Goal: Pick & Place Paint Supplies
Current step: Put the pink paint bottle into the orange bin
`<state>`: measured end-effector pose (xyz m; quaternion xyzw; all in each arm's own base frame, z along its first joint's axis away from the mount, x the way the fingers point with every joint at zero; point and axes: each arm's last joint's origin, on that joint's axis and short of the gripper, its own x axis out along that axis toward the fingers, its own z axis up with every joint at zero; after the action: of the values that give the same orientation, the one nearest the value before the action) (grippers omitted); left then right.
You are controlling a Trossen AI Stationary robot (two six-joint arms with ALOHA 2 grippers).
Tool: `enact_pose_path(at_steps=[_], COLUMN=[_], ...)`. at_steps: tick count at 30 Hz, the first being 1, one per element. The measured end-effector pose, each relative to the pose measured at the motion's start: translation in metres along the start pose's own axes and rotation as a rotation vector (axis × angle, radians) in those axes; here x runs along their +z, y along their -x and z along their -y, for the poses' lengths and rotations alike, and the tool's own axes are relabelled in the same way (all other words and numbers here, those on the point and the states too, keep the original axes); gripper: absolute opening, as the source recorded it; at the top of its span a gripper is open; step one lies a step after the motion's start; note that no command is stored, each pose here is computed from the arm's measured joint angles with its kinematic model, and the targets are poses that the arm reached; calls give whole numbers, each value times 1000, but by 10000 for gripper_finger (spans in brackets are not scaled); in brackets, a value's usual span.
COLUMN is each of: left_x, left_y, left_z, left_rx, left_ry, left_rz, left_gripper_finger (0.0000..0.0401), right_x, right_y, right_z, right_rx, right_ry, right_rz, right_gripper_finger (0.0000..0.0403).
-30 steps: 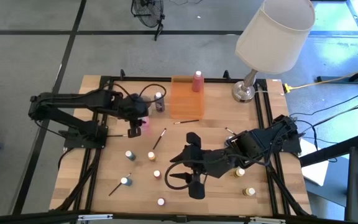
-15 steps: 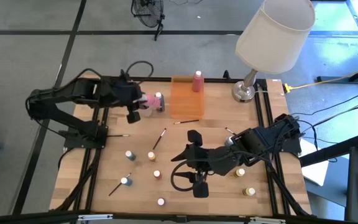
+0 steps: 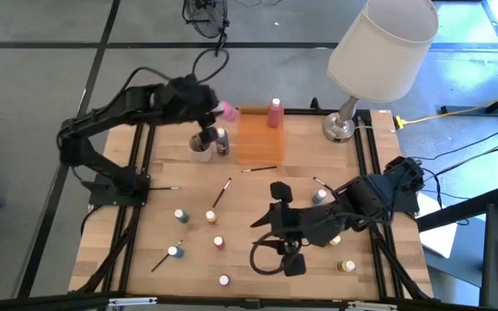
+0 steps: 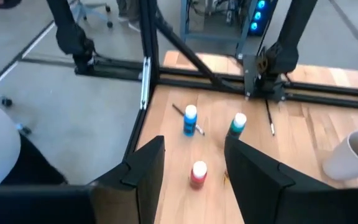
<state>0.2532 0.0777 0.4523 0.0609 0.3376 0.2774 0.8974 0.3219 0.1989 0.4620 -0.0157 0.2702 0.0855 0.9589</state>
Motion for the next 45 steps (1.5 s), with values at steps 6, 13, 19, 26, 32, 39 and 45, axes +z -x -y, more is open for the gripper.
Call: enact_pose_path(at_steps=[6, 13, 19, 26, 32, 39, 45], left_x=[21, 27, 17, 9, 4, -1, -6], left_y=[-32, -75, -119, -158, -182, -206, -219], left_z=[-17, -43, -61, -73, -70, -65, -66], left_rx=[-63, -96, -141, -214, -245, -288, -282], left_ry=[47, 75, 86, 124, 111, 113, 93], left_rz=[-10, -61, -133, -138, -158, -172, -186], left_gripper_finger=[119, 119, 119, 119, 119, 119, 119], right_x=[-2, -4, -2, -5, -5, -6, -7], right_y=[3, 14, 32, 33, 37, 36, 36], right_z=[0, 5, 14, 18, 28, 31, 32], right_rx=[2, -51, -123, -217, -249, -260, -269], right_ry=[-10, 9, 1, 19, 14, 14, -6], right_rz=[-23, -40, -16, -30, -43, -57, -71], right_gripper_finger=[171, 171, 171, 171, 171, 171, 171])
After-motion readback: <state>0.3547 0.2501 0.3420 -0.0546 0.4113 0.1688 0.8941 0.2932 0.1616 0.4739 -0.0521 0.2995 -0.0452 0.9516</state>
